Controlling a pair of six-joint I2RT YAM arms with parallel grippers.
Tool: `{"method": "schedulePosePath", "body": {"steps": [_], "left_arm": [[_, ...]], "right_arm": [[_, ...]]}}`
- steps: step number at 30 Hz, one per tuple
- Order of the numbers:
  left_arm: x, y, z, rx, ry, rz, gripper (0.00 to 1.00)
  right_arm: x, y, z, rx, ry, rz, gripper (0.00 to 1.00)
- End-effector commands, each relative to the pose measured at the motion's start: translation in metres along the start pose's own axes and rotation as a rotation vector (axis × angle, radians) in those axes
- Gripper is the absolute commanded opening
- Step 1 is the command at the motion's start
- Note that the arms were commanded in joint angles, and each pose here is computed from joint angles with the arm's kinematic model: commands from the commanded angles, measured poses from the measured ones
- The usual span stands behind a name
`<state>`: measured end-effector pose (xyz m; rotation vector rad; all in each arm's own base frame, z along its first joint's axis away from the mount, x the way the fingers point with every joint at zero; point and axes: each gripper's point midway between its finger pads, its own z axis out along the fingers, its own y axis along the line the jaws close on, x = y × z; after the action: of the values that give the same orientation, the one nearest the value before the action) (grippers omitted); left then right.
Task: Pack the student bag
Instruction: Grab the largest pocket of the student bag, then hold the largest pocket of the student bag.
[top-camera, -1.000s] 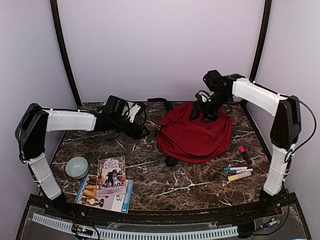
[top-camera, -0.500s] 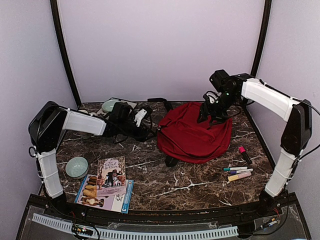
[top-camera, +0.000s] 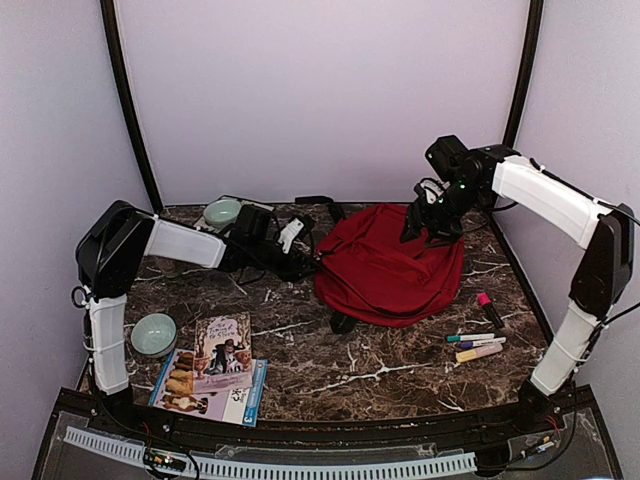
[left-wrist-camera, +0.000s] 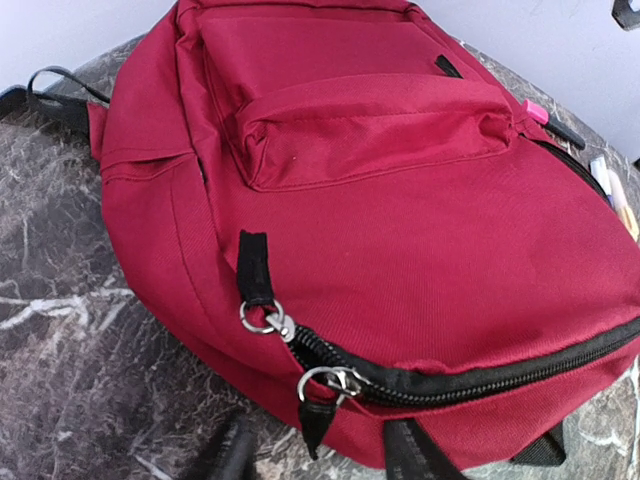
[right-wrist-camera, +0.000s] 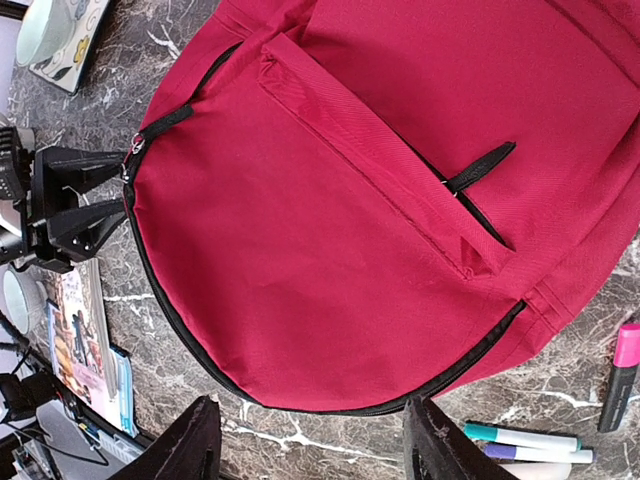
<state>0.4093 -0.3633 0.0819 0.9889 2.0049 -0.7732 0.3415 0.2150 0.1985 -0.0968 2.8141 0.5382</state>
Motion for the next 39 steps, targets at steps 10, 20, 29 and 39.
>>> {"method": "schedulePosePath", "body": {"steps": [10,20,29,39], "left_arm": [[-0.012,-0.003,0.01,-0.005,0.024,-0.038,0.0],[-0.016,-0.045,-0.03,0.005,0.046,-0.043,0.0],[-0.007,-0.051,-0.057,-0.066,0.1,-0.05,0.0],[-0.012,-0.051,-0.068,-0.107,0.098,-0.084,0.0]], "right_arm": [[0.003,-0.01,-0.008,0.043,-0.02,0.009,0.63],[-0.007,-0.005,0.002,0.005,-0.063,0.033,0.62],[-0.023,0.045,0.037,-0.143,-0.009,-0.035,0.62],[-0.053,0.104,0.086,-0.23,0.046,-0.086,0.62]]}}
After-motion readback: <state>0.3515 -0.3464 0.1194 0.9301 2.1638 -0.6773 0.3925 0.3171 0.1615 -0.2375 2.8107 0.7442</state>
